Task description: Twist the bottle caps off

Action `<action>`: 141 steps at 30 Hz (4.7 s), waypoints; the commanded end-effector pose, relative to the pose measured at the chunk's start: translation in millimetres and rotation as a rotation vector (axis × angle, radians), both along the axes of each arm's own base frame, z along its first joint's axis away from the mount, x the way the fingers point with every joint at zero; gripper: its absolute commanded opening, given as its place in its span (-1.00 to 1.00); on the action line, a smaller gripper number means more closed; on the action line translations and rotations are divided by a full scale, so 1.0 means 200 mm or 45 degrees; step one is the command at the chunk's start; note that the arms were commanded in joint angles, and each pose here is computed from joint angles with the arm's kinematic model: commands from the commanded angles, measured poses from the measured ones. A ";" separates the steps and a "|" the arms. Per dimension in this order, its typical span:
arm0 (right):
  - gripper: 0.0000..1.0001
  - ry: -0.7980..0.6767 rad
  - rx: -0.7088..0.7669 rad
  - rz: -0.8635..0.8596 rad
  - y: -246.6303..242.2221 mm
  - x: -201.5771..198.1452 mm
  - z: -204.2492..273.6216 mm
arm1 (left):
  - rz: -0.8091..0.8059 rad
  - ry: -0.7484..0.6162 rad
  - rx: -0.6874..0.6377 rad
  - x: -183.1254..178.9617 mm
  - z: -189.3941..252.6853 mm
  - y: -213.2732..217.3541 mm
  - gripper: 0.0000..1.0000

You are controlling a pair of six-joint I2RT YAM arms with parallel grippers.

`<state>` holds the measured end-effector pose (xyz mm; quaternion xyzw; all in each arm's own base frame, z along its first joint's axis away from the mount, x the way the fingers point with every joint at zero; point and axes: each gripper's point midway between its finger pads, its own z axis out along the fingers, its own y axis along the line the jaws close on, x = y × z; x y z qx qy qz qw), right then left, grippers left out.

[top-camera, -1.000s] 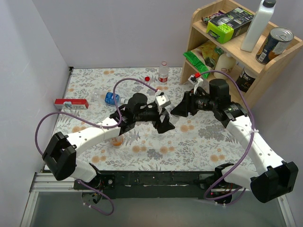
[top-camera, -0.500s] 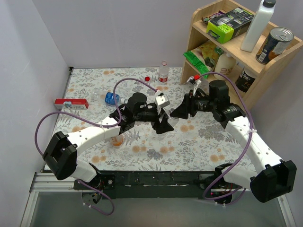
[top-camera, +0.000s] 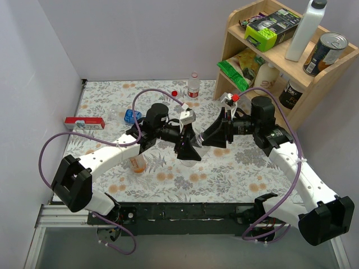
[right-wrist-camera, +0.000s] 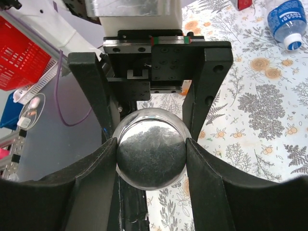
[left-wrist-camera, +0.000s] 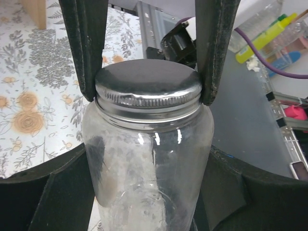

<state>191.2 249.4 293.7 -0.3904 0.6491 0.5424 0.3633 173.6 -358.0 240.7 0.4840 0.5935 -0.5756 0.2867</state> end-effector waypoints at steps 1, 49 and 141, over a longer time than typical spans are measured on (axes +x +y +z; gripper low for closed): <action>-0.37 -0.072 -0.009 0.015 0.00 0.00 -0.04 | -0.111 -0.078 -0.163 -0.05 0.23 -0.01 -0.25; 0.40 0.143 0.185 -1.203 -0.09 0.29 0.19 | 0.721 -0.236 0.093 0.37 0.06 -0.06 -0.20; 0.54 0.091 0.169 -1.051 0.00 0.22 0.30 | 0.725 -0.378 0.025 0.39 0.24 0.08 -0.21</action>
